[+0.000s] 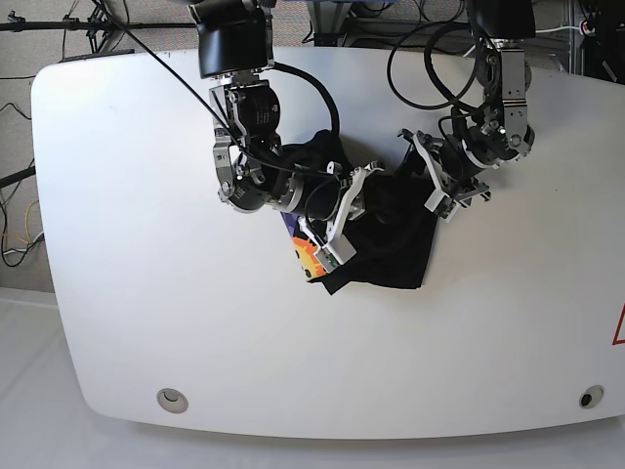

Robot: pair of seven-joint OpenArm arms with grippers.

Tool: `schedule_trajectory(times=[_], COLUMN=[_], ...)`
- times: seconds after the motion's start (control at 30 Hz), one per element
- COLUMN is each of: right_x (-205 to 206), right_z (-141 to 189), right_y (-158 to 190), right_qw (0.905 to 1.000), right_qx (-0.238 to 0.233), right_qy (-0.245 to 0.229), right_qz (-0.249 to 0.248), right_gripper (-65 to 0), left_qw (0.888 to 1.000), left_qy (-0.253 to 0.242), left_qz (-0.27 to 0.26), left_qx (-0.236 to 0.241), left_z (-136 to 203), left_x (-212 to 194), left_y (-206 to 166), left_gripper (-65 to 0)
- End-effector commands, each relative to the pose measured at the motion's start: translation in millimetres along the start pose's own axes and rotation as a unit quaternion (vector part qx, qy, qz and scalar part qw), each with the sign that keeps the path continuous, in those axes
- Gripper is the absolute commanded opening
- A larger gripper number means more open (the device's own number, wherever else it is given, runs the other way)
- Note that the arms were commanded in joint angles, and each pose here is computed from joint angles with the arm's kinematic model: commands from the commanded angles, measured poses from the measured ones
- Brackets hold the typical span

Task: Fold the T-shirt properly
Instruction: 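Fold the held end over onto the shirt beside the left gripper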

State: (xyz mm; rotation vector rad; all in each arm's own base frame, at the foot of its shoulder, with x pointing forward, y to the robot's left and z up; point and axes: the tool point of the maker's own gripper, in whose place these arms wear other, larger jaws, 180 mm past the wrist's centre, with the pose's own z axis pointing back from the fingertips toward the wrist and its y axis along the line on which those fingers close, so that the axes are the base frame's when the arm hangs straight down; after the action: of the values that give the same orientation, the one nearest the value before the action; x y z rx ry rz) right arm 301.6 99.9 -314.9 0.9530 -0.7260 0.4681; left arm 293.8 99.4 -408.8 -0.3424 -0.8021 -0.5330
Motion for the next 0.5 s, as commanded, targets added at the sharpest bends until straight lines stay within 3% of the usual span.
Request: schedule_trajectory(times=[0.0,0.2,0.47], right_x=[20.9,22.2,21.0], right_z=[0.5,-1.1,-3.3], right_y=[10.7,10.7,13.9], right_qw=[0.9993,0.9993,0.9992], right_qx=[0.019,0.018,0.022], right_qy=[-0.030,-0.030,-0.027], right_qz=[0.014,0.016,0.018], right_gripper=[-63.3,-59.2,-44.5], left_qw=[1.000,1.000,0.999], left_qy=[-0.023,-0.025,-0.030], left_qz=[-0.010,-0.012,-0.017], left_qx=[0.003,0.004,0.007], left_z=[3.1,3.9,6.5], left_x=[16.5,16.7,21.4], left_y=[3.1,3.1,4.5], left_gripper=[-32.5,-32.5,-32.5])
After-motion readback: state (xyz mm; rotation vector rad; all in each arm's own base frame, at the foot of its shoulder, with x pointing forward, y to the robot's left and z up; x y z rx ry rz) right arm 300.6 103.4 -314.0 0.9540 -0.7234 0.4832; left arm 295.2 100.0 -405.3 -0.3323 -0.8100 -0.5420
